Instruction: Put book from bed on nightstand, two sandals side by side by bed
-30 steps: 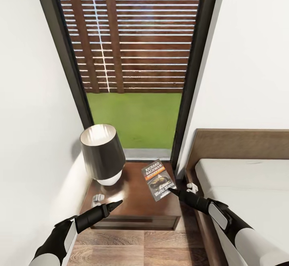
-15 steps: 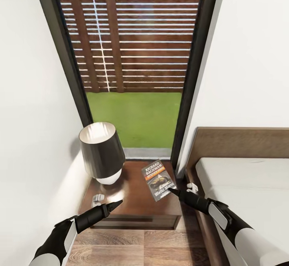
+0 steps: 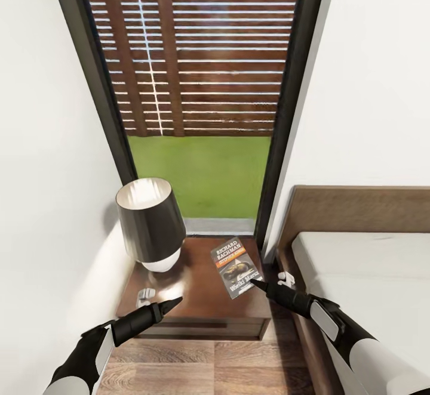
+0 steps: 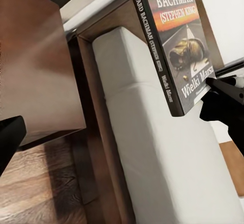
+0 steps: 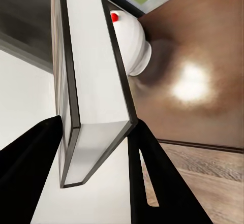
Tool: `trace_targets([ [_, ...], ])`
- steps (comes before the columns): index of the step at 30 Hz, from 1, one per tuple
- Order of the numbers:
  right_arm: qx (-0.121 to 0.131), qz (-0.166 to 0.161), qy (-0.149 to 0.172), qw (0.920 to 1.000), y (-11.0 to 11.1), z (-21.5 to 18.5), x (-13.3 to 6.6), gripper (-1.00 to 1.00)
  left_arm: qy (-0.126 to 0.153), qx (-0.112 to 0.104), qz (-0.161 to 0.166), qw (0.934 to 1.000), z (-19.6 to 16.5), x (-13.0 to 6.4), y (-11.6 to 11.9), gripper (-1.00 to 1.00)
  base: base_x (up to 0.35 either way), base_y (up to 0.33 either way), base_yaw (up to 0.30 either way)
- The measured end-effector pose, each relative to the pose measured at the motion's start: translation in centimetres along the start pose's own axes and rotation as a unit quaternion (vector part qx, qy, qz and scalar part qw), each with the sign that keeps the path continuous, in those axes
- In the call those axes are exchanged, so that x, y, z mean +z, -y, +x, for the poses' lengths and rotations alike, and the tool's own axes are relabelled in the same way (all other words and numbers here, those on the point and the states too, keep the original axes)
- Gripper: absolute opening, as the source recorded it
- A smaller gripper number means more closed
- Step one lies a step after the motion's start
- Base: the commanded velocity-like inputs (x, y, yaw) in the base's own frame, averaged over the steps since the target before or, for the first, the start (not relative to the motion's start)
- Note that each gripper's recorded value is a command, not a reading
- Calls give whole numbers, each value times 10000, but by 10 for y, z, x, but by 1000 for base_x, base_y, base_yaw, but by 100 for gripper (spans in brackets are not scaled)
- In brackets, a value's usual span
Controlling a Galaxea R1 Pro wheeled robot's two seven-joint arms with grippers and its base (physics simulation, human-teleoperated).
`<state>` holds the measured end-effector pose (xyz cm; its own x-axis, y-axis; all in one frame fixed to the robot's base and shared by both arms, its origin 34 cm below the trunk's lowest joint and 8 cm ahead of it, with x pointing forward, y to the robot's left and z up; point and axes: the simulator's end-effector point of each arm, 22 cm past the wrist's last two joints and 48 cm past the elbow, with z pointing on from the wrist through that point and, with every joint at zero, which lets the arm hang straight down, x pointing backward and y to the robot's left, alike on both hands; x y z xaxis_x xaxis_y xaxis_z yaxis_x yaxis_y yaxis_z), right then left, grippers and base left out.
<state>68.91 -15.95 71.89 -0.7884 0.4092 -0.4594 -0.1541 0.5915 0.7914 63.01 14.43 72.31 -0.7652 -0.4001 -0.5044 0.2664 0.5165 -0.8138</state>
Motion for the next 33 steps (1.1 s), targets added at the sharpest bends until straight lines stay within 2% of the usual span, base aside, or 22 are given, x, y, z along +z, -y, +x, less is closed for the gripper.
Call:
trace_targets([
  [23,-4,-1,1,10000,29,17,15,-100,-3,-6,4,10000,19,10,-30,100,0,0,0],
  [33,-5,3,3,10000,32,18,16,-100,3,-16,53,10000,21,11,-30,100,0,0,0],
])
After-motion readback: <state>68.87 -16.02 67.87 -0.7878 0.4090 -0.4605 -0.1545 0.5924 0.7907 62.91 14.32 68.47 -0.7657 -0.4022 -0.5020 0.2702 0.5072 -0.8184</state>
